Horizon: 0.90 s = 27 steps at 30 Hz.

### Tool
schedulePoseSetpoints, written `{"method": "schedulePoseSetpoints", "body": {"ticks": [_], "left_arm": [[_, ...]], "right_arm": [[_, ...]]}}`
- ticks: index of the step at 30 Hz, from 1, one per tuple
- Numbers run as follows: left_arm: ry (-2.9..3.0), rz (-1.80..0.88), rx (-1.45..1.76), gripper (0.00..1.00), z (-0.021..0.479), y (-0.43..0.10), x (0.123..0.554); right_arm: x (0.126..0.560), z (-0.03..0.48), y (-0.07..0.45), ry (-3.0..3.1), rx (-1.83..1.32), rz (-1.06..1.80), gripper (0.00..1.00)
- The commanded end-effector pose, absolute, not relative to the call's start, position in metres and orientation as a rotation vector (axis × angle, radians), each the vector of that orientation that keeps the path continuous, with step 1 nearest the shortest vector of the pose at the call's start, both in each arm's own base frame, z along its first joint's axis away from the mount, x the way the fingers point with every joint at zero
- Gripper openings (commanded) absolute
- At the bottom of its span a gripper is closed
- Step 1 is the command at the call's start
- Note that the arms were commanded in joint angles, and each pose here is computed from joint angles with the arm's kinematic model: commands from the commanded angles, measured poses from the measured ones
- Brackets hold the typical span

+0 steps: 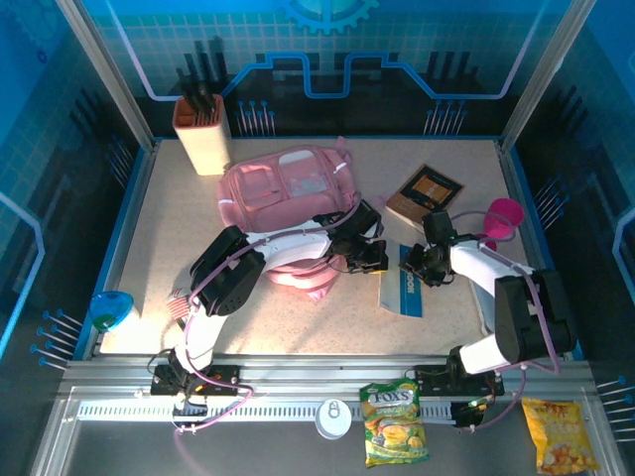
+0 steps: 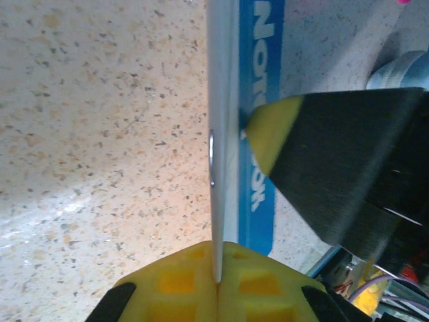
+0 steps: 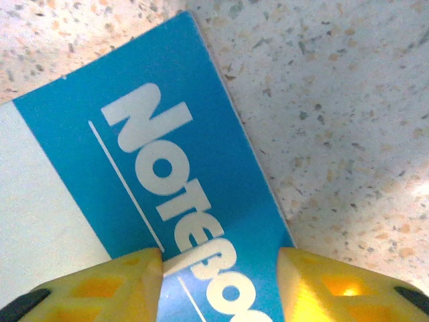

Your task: Pack the student bag

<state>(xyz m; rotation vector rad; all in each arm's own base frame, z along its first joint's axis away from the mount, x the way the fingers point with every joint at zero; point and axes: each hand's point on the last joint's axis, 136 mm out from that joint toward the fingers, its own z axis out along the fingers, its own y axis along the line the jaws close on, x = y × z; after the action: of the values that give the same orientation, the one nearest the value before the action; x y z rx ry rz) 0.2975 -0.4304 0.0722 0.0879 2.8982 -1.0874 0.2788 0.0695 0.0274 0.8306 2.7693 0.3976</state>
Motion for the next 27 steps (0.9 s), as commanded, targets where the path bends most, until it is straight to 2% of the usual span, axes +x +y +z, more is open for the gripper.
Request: {"method": "schedulePoseSetpoints", "body": {"ticks": [1,7,10,15,21,27], "left_arm": [[2.791,-1.061,0.128,0.00,0.115,-0.419,0.311],[2.662,-1.053,0.051,0.00,0.159,-0.379,0.336],[2.591,-1.058,-0.023,0.00,0.179,-0.353,0.351],[2.464,-1.084,-0.178,0.00,0.208,-0.302,0.370],[2.293,-1.136,-0.401,0.00,0.230,-0.246,0.382],[2.105,-1.307,-0.672,0.00,0.243,-0.215,0.383]], "right_arm": [[0.282,0.049,0.070,2.679,0.823,0.501,0.55],[0.296,0.097,0.083,2.465,0.761,0.739,0.73],[0.303,0.118,0.097,2.378,0.742,0.896,0.79],[0.312,0.138,0.123,2.270,0.740,1.159,0.83],[0.319,0.155,0.155,2.203,0.716,1.326,0.87],[0.333,0.176,0.193,2.067,0.689,1.576,0.88]]}}
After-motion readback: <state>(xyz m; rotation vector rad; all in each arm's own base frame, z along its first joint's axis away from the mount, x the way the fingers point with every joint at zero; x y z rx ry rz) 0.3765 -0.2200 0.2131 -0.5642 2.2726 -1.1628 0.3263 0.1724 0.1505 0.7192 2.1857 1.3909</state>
